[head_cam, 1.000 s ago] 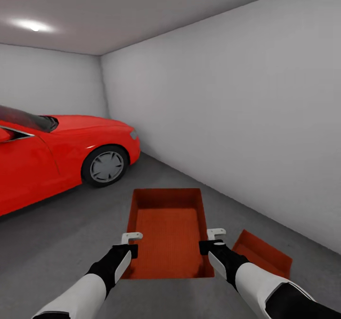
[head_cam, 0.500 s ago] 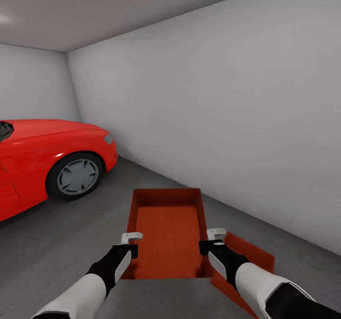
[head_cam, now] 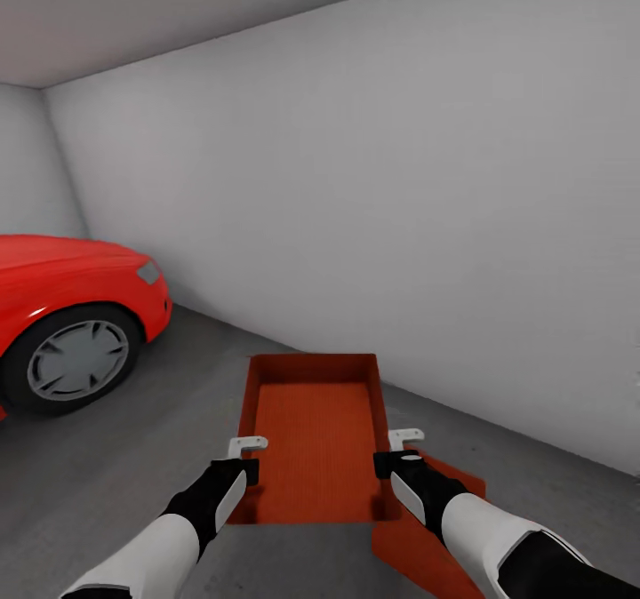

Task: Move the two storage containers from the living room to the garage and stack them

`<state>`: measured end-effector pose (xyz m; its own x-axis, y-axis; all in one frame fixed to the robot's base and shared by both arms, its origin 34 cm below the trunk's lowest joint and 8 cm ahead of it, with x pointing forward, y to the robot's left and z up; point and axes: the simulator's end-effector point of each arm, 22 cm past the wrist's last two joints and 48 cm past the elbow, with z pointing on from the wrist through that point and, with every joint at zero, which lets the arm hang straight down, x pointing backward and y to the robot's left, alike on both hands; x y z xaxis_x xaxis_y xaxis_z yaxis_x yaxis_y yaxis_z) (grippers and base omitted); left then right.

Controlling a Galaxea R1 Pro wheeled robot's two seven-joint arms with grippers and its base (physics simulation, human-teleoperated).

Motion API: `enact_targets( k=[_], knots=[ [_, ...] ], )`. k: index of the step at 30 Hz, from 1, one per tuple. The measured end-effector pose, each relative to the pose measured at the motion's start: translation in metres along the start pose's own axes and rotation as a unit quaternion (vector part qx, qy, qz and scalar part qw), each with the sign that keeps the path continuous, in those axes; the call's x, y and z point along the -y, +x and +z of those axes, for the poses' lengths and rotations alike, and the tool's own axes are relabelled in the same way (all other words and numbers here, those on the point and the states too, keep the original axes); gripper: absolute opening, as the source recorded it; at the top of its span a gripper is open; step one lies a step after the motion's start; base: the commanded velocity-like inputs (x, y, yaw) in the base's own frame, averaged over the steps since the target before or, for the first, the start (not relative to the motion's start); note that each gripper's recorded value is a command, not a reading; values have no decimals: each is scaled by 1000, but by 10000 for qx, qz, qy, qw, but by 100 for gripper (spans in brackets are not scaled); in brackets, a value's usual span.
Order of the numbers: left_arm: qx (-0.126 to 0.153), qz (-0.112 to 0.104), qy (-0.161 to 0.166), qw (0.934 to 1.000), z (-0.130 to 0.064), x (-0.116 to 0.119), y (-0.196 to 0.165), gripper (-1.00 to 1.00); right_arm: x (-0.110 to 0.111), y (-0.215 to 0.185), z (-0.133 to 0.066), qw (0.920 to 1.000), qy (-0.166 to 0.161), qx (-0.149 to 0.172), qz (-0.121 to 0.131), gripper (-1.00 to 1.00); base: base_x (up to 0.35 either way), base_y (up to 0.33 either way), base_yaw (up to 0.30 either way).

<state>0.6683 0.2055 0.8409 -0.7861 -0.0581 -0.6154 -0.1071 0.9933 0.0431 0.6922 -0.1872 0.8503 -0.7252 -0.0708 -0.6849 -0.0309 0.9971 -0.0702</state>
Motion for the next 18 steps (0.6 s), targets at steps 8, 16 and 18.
enact_targets(
  k=[8, 16, 18],
  knots=[
    [0, 0, 0, 10000, 0, 0, 0, -100, 0, 0, 0, 10000, 0, 0, 0, -100, 321, 0, -286],
    [0, -1, 0, 10000, 0, 0, 0, -100, 0, 0, 0, 10000, 0, 0, -1, -100, 321, 0, -286],
    [0, 0, 0, 10000, 0, 0, 0, -100, 0, 0, 0, 10000, 0, 0, 0, -100, 321, 0, -286]
  ],
)
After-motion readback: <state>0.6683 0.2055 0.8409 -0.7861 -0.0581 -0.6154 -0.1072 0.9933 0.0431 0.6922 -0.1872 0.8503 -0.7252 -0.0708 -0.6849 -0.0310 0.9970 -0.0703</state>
